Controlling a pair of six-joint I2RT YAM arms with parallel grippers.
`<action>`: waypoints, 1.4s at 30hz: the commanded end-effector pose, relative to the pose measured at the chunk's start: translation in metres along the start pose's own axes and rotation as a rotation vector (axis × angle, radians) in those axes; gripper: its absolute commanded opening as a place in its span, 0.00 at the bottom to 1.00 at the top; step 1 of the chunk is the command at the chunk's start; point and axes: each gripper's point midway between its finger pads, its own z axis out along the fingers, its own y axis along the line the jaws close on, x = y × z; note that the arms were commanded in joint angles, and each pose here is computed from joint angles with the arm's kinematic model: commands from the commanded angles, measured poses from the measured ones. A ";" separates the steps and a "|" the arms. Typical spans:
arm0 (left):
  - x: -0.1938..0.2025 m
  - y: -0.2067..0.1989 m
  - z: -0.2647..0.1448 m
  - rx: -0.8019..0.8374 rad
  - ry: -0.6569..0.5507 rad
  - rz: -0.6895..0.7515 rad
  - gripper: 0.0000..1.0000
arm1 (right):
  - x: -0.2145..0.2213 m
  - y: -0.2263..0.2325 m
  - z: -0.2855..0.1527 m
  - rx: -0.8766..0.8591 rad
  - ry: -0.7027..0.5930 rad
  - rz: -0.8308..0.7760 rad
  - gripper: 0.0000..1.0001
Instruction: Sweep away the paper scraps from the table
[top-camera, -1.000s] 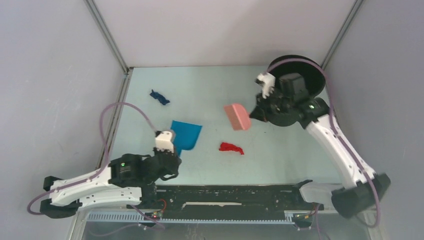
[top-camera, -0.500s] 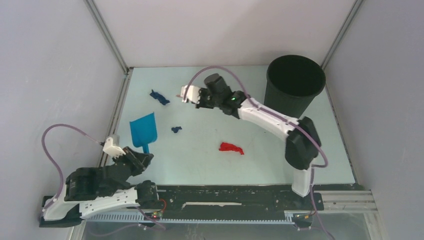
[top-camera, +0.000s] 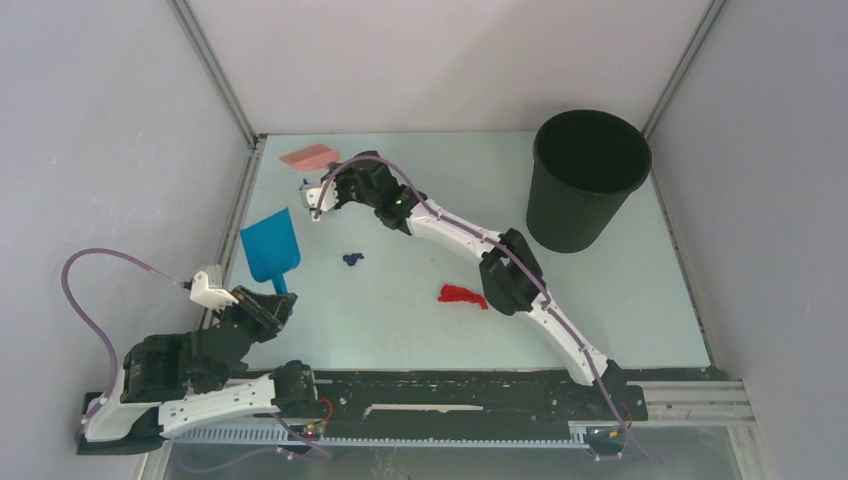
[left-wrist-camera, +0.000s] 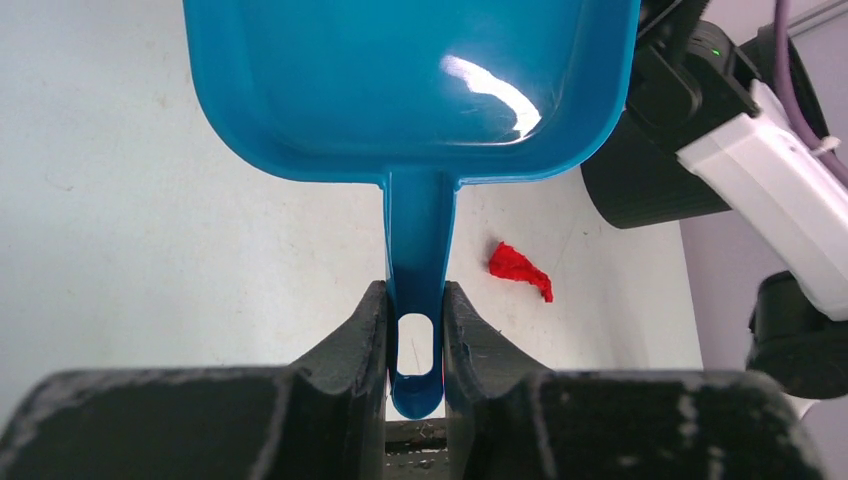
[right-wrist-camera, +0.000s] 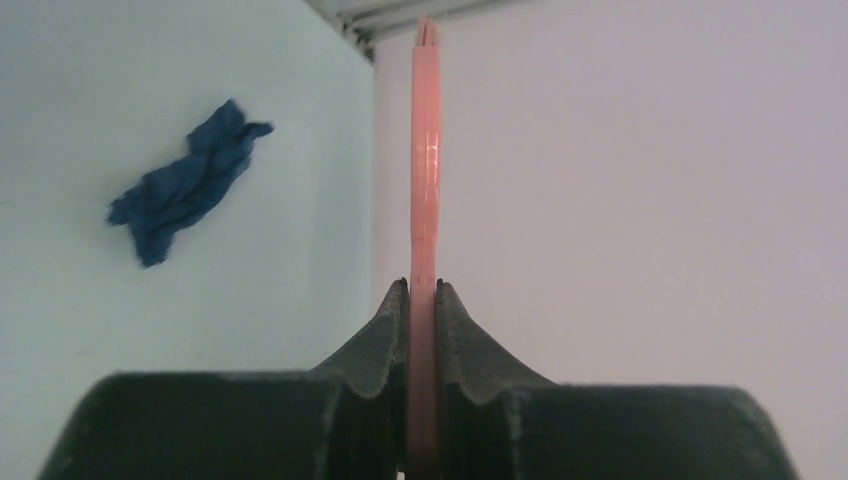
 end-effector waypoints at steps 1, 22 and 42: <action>-0.011 -0.005 -0.002 0.024 -0.037 -0.009 0.00 | -0.031 -0.014 0.023 0.092 -0.137 -0.220 0.00; -0.025 0.011 -0.013 0.028 -0.045 0.046 0.00 | -0.024 0.086 -0.041 -0.366 -0.052 -0.129 0.00; -0.022 -0.005 -0.005 0.008 -0.045 0.131 0.01 | -0.084 0.042 -0.282 -0.591 0.084 0.593 0.00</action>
